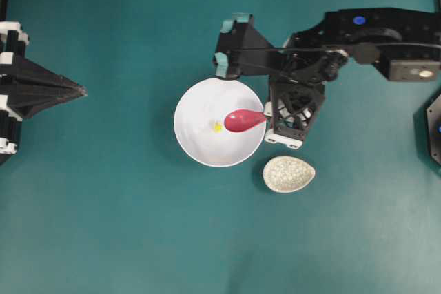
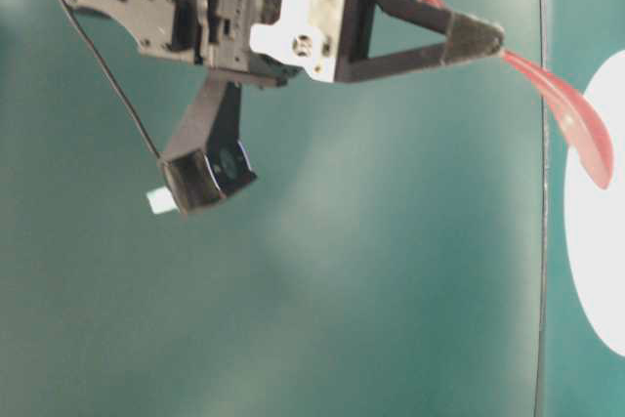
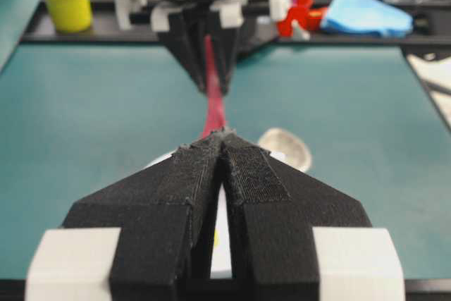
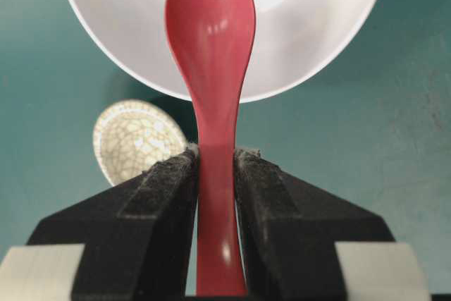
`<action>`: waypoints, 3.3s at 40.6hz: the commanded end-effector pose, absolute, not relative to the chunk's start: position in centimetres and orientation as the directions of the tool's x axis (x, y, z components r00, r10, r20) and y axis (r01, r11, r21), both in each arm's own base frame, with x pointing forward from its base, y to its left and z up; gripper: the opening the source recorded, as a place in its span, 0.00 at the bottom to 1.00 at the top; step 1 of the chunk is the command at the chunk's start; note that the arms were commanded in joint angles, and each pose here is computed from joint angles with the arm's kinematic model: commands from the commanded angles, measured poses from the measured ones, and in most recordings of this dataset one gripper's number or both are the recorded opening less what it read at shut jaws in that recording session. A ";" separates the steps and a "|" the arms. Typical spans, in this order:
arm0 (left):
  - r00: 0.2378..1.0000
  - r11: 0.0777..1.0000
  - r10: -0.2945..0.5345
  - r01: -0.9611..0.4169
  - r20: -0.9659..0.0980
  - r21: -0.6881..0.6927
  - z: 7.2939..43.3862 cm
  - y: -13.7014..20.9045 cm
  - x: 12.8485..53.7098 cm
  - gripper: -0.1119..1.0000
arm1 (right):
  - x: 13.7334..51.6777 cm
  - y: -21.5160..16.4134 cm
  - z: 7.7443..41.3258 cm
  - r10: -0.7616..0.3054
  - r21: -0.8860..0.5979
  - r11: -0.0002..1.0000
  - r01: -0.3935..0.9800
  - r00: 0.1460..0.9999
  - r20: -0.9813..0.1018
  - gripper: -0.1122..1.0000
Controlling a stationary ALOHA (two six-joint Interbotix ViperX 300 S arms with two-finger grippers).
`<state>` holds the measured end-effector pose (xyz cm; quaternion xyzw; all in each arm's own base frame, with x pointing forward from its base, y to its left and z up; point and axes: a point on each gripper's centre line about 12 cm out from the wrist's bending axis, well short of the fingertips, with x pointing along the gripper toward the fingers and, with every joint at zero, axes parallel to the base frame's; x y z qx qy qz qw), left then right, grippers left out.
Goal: Scoop the yellow hexagonal prism block from the bowl with a spoon using the right arm.
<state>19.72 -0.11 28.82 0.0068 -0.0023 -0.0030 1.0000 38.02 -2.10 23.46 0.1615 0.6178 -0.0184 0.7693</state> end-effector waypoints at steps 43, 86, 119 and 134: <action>1.000 1.000 -0.007 0.006 0.026 0.017 29.8 -0.1 20.0 0.10 | 40.4 -1.8 20.4 0.185 0.223 0.948 0.227 0.177 -0.967 0.32; 1.000 1.000 -0.007 0.006 0.026 0.018 29.8 -0.1 20.0 0.10 | 42.8 -3.2 19.9 0.166 0.225 0.942 0.250 0.237 -0.957 0.32; 1.000 1.000 -0.007 0.006 0.031 0.018 29.9 -0.1 20.0 0.10 | 44.5 -4.2 20.4 0.119 0.236 0.934 0.268 0.389 -0.913 0.32; 0.999 1.000 -0.007 0.006 0.035 0.017 30.0 -0.1 19.9 0.10 | 44.8 -4.2 20.5 0.108 0.238 0.934 0.265 0.427 -0.898 0.30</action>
